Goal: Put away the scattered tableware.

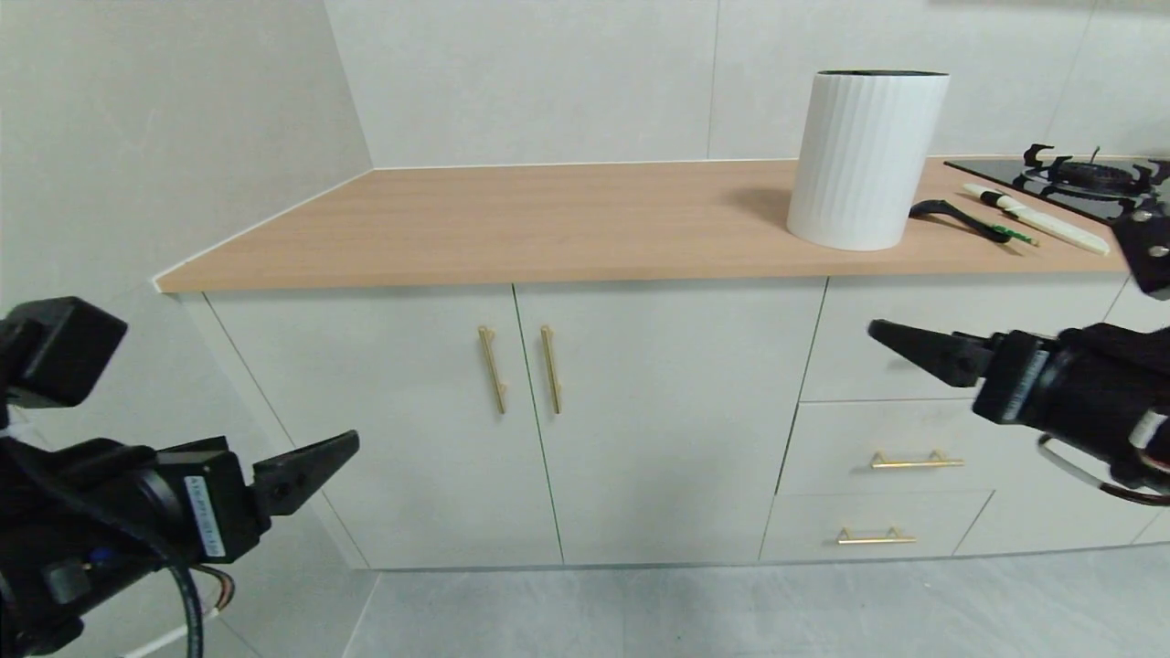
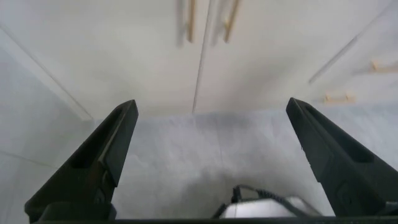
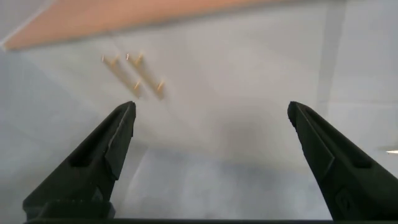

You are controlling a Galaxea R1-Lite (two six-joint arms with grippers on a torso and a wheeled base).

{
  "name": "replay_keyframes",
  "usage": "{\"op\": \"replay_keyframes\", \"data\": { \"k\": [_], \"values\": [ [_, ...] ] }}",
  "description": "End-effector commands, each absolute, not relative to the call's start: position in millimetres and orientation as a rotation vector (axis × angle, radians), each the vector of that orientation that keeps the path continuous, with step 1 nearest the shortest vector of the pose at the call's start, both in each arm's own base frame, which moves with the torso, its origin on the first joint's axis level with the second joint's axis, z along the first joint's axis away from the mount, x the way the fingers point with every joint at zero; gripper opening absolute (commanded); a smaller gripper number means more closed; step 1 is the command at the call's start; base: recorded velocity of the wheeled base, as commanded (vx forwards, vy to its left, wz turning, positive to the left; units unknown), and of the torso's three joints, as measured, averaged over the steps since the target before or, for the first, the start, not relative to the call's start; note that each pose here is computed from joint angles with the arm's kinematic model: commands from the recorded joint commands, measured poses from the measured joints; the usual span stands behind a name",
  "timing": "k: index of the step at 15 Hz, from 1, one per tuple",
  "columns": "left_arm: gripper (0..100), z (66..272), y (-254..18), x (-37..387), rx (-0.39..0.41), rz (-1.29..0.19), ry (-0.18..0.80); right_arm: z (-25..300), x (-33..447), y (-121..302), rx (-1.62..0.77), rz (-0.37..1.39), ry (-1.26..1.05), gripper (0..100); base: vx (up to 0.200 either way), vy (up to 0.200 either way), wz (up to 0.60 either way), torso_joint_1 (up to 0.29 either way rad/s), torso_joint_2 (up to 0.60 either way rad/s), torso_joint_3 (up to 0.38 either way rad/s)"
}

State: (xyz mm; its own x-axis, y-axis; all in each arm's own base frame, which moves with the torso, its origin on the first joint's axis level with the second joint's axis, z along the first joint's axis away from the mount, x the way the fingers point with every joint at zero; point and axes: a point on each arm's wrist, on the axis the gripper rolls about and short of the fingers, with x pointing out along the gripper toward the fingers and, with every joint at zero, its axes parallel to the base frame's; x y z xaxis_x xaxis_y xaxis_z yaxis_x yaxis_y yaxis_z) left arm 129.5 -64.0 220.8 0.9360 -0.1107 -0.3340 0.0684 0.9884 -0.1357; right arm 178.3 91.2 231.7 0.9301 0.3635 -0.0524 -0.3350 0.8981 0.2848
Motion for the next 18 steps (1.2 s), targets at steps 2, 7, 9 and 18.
{"op": "replay_keyframes", "data": {
  "k": [2,7,9,18],
  "values": [
    [100,229.4,-36.4,86.2,-0.163,-0.088,0.204,233.8,107.7,41.0,0.24,0.26,-0.075,100,0.0,0.0,0.0,0.0,0.0,0.0],
    [100,204.2,3.3,11.5,-0.071,-0.015,-0.033,211.8,19.6,1.0,0.19,0.09,-0.198,100,0.0,0.0,0.0,0.0,0.0,0.0],
    [100,193.2,8.6,-10.1,-0.049,0.0,-0.108,199.9,-13.1,-6.2,0.139,0.071,-0.223,100,0.0,0.0,0.0,0.0,0.0,0.0],
    [100,145.4,4.8,-55.8,-0.018,0.216,-0.212,164.3,-55.7,-7.5,0.063,-0.301,-0.266,100,0.0,0.0,0.0,0.0,0.0,0.0]
  ]
}}
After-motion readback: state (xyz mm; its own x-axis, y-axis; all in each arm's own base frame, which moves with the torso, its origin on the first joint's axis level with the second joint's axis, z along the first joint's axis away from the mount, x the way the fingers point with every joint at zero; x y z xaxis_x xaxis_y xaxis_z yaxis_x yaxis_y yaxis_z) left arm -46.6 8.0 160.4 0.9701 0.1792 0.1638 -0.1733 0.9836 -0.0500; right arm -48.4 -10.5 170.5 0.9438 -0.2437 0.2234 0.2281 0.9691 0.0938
